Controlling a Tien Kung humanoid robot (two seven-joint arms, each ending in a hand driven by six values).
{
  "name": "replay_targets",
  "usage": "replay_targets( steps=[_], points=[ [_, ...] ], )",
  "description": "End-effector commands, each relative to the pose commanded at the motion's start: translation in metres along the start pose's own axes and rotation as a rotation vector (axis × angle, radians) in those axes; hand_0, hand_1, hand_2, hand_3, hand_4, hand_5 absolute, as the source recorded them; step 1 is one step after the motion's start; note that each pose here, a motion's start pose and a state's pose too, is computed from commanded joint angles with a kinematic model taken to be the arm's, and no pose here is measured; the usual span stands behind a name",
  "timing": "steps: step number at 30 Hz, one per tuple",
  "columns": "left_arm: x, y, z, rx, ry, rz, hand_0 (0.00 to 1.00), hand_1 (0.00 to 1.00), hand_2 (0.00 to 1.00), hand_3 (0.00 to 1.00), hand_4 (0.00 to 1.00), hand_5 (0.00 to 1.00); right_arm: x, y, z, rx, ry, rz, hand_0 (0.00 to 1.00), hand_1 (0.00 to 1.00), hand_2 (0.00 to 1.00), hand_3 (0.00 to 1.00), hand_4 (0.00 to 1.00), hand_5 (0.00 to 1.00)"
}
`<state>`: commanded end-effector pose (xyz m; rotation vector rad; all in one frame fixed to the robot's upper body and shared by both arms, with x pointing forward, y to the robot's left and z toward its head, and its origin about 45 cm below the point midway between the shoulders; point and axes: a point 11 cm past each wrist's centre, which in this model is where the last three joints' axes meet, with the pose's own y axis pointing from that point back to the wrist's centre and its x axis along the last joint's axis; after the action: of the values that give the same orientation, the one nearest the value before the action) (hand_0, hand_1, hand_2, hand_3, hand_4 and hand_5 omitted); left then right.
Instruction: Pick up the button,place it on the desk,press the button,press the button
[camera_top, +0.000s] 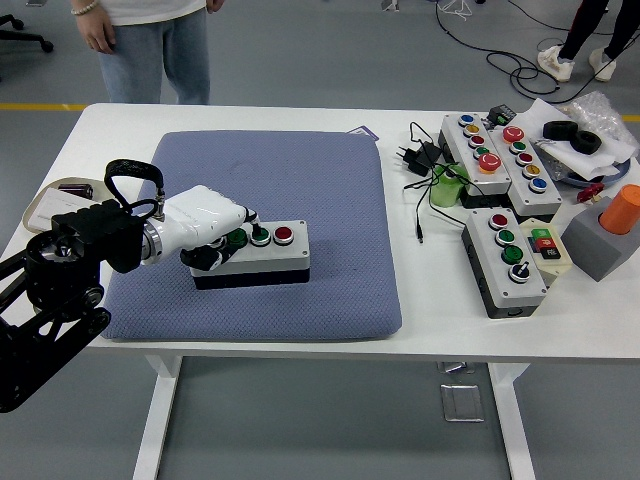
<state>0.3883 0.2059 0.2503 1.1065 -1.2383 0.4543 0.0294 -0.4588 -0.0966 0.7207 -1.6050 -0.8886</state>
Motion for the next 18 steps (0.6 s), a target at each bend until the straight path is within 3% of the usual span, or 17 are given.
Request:
replay_targets(
  steps=[8,18],
  points=[
    [-0.009,-0.001,0.001,-0.002,-0.006,-0.043,0.022,0.002,0.002,0.740,0.485,0.002,0.000,0.000,0.000,-0.001,0.000,0.000,0.631,0.489,0.539,0.583,0.259,0.014],
    [0.026,0.006,0.010,-0.018,0.006,0.113,0.023,0.002,0.002,0.738,0.483,0.002,0.000,0.000,0.000,-0.001,0.000,0.000,0.630,0.489,0.540,0.583,0.259,0.014]
  ],
)
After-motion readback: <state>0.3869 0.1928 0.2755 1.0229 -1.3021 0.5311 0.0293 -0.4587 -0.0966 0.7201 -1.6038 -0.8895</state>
